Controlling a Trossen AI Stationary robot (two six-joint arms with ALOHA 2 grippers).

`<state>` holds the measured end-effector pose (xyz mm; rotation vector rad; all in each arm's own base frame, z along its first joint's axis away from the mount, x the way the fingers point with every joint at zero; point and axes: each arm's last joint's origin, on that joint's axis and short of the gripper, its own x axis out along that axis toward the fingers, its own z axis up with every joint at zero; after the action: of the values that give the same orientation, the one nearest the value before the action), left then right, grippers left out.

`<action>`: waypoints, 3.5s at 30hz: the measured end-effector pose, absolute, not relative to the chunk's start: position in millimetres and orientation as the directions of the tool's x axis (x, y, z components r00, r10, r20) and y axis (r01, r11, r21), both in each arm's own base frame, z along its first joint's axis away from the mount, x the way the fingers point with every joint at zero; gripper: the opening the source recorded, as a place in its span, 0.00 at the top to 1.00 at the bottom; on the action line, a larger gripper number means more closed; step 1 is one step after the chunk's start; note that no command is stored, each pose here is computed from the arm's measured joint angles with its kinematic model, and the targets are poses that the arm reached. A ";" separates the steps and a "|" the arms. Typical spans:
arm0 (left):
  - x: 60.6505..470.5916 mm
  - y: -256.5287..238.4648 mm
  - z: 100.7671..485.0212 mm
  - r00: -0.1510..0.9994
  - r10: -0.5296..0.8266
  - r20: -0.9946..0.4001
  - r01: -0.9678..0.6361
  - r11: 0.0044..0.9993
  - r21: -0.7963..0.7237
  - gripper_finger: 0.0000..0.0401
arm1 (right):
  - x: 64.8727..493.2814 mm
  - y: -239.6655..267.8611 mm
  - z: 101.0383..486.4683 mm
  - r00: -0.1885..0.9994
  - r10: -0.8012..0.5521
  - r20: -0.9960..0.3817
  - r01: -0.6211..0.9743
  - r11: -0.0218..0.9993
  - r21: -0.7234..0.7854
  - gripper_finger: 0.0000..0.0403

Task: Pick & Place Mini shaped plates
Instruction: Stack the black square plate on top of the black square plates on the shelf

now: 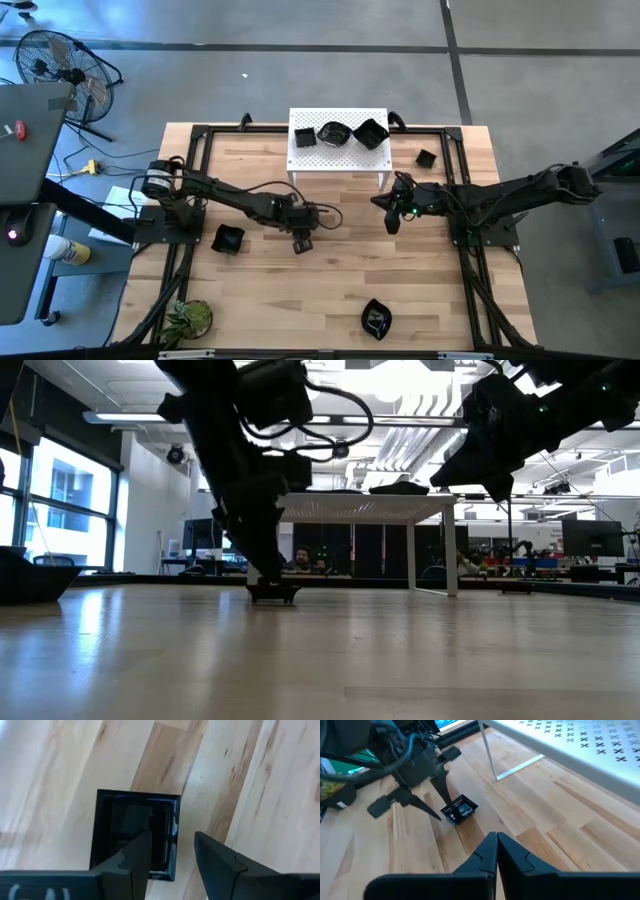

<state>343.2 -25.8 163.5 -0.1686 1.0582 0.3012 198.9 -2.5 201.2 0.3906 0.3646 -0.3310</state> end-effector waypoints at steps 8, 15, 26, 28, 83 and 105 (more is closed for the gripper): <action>347.2 -26.6 149.9 0.434 0.150 -0.888 -0.326 0.945 0.001 0.63 | 198.8 -2.9 201.2 0.879 -0.257 -0.402 0.391 0.870 0.301 0.99; 347.1 -25.6 150.1 0.434 0.183 -0.882 -0.350 0.936 0.022 0.69 | 198.8 -3.0 201.2 0.879 -0.257 -0.401 0.393 0.867 0.306 0.99; 347.3 -26.1 151.1 0.438 0.166 -0.884 -0.325 0.946 0.017 0.97 | 198.8 -3.0 201.3 0.879 -0.258 -0.401 0.394 0.866 0.307 0.99; 346.2 -26.0 153.6 0.439 0.165 -0.883 -0.325 0.946 0.015 0.96 | 198.8 -2.9 201.3 0.879 -0.258 -0.401 0.394 0.867 0.307 0.99; 315.5 112.1 360.5 0.537 0.611 -0.582 -0.457 0.791 0.408 1.00 | 198.9 -4.4 202.1 0.873 -0.292 -0.390 0.413 0.868 0.276 1.00; 335.6 125.7 316.4 0.403 0.586 -0.703 -0.391 0.804 0.447 1.00 | 198.6 -10.6 202.1 0.862 -0.325 -0.390 0.439 0.862 0.252 0.99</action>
<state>335.6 125.7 316.4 0.2252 0.9767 0.6238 198.6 -10.6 202.1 0.3428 0.3446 -0.4088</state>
